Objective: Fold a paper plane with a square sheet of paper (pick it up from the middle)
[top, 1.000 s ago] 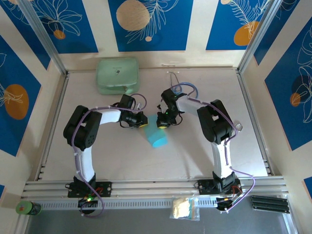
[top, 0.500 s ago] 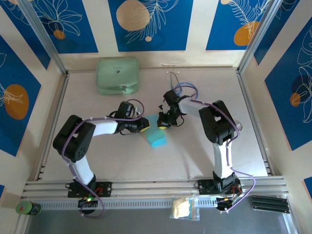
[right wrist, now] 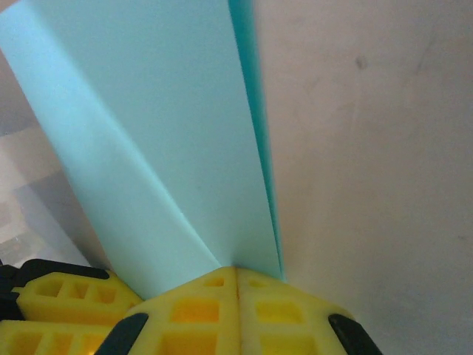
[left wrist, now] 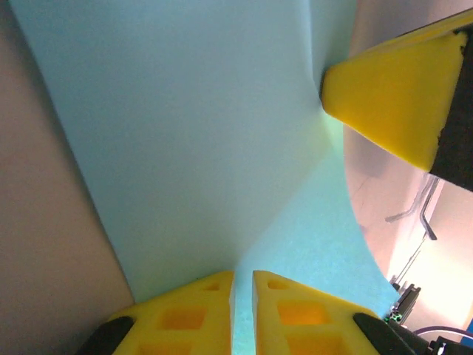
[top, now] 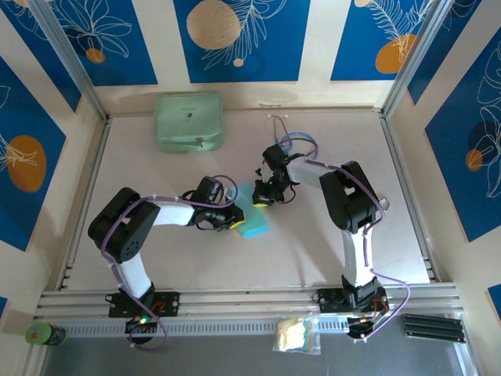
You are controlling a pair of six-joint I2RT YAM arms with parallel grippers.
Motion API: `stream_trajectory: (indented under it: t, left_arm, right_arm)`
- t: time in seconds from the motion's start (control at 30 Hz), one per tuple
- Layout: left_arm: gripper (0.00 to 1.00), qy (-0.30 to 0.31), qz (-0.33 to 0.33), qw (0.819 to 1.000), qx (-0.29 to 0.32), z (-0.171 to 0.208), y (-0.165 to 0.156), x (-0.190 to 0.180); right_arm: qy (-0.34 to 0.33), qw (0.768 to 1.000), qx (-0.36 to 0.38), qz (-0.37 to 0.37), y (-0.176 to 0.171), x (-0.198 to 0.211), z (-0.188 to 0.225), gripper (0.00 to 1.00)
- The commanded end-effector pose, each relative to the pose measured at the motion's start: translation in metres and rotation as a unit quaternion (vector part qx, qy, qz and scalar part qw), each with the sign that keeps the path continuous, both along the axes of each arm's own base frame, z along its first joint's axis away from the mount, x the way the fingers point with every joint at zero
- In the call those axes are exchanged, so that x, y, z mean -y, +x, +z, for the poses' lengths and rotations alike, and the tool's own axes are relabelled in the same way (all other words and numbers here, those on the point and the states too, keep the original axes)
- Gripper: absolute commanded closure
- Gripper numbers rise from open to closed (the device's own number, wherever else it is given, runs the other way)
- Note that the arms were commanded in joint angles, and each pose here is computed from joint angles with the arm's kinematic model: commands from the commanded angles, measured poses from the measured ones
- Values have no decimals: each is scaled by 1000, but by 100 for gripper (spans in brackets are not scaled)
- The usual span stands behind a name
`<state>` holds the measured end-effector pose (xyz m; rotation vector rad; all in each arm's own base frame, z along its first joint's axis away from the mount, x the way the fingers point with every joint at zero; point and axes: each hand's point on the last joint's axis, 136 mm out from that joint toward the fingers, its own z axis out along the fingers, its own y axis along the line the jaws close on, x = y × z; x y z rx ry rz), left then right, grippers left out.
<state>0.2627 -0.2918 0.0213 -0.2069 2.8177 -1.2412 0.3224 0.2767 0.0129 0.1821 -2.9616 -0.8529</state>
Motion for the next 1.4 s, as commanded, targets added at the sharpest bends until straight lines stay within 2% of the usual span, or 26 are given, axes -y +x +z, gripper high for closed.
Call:
stream_trajectory:
  t: [0.0, 0.1, 0.27, 0.37, 0.67, 1.03, 1.23, 1.37]
  left_arm:
    - [85, 61, -31, 997, -33, -21, -29, -19]
    - [87, 87, -40, 995, -36, -22, -35, -28]
    - [85, 52, -38, 998, 14, 22, -23, -5]
    - [84, 44, -35, 998, 40, 33, -17, 6]
    - [84, 54, -45, 997, -7, 0, -29, 10]
    - [85, 111, -69, 990, -57, -32, -76, -25]
    - [87, 147, -103, 982, -55, -30, -100, -34]
    - [87, 153, -113, 981, -25, -11, -90, -32]
  right_arm:
    - [-122, 990, -68, -20, -33, 45, -59, 94]
    - [-126, 989, -72, -25, -34, 48, -61, 94]
    - [-126, 989, -75, -30, -35, 48, -63, 94]
    - [-124, 989, -78, -31, -36, 47, -63, 94]
    - [-121, 989, -78, -32, -35, 45, -64, 94]
    - [-130, 988, -81, -35, -35, 51, -68, 94]
    - [-135, 987, -80, -38, -33, 55, -70, 94]
    - [-134, 987, -80, -38, -32, 55, -70, 94]
